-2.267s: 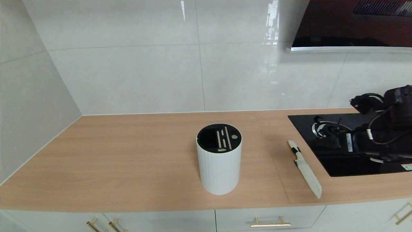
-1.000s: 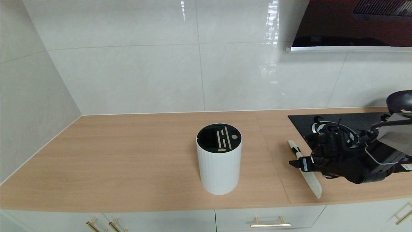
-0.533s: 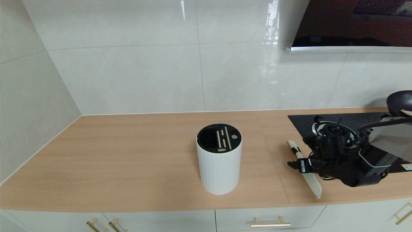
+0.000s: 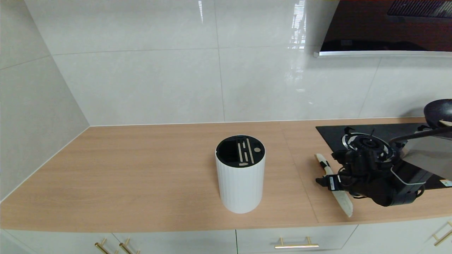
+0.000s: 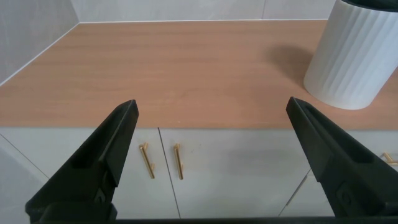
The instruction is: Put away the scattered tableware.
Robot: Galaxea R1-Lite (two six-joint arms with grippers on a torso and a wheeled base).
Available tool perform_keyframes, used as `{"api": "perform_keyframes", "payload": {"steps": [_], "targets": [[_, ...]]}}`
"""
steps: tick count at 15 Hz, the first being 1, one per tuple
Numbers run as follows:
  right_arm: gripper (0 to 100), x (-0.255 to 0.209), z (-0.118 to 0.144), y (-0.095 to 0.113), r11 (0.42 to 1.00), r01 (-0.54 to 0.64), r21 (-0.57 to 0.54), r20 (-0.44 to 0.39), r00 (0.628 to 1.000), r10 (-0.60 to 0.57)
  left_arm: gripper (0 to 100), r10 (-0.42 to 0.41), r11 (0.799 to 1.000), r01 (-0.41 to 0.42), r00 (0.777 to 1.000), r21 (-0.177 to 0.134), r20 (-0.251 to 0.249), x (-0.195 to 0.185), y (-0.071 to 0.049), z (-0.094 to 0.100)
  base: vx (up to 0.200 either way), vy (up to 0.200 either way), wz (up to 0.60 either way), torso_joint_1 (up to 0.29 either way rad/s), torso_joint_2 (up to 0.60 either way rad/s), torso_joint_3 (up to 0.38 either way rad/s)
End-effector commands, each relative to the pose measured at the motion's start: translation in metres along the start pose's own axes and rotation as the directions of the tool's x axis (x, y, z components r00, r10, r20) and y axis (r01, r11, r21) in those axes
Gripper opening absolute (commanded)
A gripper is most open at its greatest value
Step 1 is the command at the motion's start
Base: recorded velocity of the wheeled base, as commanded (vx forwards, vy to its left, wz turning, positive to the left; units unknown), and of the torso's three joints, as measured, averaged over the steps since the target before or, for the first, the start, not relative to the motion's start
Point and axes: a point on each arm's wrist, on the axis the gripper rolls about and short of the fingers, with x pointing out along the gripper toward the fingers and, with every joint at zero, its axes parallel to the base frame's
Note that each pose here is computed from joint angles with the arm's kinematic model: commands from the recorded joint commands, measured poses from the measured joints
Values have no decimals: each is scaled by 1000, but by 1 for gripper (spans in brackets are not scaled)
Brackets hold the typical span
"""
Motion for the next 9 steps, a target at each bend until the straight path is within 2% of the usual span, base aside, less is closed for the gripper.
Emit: {"api": "perform_keyframes", "payload": {"steps": [1, 6, 9], "targets": [[100, 1, -1, 0, 1000, -1, 0, -3, 1000, 1, 100, 1, 1000, -1, 1000, 1, -1, 0, 0, 0, 0, 0, 0, 0, 0, 0], [100, 1, -1, -1, 999, 31, -14, -2, 1000, -31, 100, 1, 1000, -1, 1000, 0, -1, 0, 0, 0, 0, 0, 0, 0, 0, 0], [100, 1, 2, -1, 999, 43, -19, 28, 999, -42, 100, 1, 1000, -1, 1000, 0, -1, 0, 0, 0, 0, 0, 0, 0, 0, 0]]}}
